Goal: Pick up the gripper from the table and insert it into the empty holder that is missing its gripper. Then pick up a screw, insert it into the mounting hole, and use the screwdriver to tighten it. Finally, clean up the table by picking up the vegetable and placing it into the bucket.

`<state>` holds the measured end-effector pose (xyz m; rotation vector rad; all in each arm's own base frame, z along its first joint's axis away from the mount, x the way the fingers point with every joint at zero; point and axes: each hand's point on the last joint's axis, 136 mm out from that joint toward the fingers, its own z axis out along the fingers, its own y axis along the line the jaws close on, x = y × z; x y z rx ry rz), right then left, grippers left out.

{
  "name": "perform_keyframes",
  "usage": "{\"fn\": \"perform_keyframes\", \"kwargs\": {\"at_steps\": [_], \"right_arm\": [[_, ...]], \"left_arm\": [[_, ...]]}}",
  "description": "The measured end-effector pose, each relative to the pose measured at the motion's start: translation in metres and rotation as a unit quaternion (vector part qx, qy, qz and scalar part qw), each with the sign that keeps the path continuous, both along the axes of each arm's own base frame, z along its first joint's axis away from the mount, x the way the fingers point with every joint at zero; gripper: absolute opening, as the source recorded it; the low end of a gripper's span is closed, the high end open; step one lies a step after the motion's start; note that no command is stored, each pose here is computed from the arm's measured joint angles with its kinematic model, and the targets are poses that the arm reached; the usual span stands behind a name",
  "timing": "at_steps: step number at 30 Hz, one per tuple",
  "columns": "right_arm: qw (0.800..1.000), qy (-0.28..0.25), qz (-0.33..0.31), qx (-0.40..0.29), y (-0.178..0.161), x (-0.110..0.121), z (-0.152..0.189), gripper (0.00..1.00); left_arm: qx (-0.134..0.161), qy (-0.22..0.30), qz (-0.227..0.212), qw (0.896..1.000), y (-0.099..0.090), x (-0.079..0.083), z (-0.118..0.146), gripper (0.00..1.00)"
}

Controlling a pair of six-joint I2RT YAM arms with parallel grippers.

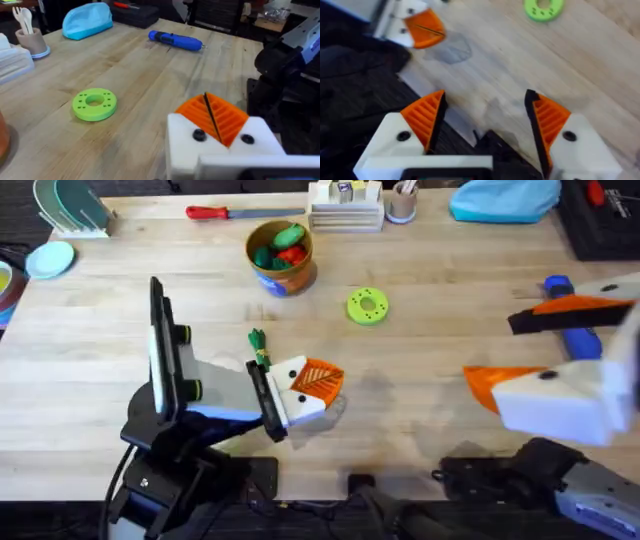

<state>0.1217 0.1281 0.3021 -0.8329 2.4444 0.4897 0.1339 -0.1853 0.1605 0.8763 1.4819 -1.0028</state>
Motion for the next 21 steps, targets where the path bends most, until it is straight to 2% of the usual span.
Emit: {"fn": "perform_keyframes", "kwargs": {"at_steps": [5,10,15,18,21], "right_arm": [[0.996,0.028,-0.071,-0.043,-0.018,0.022,-0.041,0.916],[0.980,0.036,-0.186,-0.053,-0.050,0.063,-0.070,0.914],[0.953,0.007,-0.295,-0.061,-0.107,0.115,-0.075,0.915],[0.935,-0.013,-0.344,-0.080,-0.155,0.150,-0.081,0.915],[0.919,-0.006,-0.382,-0.102,-0.202,0.174,-0.100,0.915]], "left_arm": [[0.000,0.000,0.000,1.000,0.000,0.000,0.000,0.013],[0.000,0.000,0.000,1.000,0.000,0.000,0.000,0.013],[0.000,0.000,0.000,1.000,0.000,0.000,0.000,0.013],[0.000,0.000,0.000,1.000,0.000,0.000,0.000,0.013],[0.000,0.000,0.000,1.000,0.000,0.000,0.000,0.013]]}}
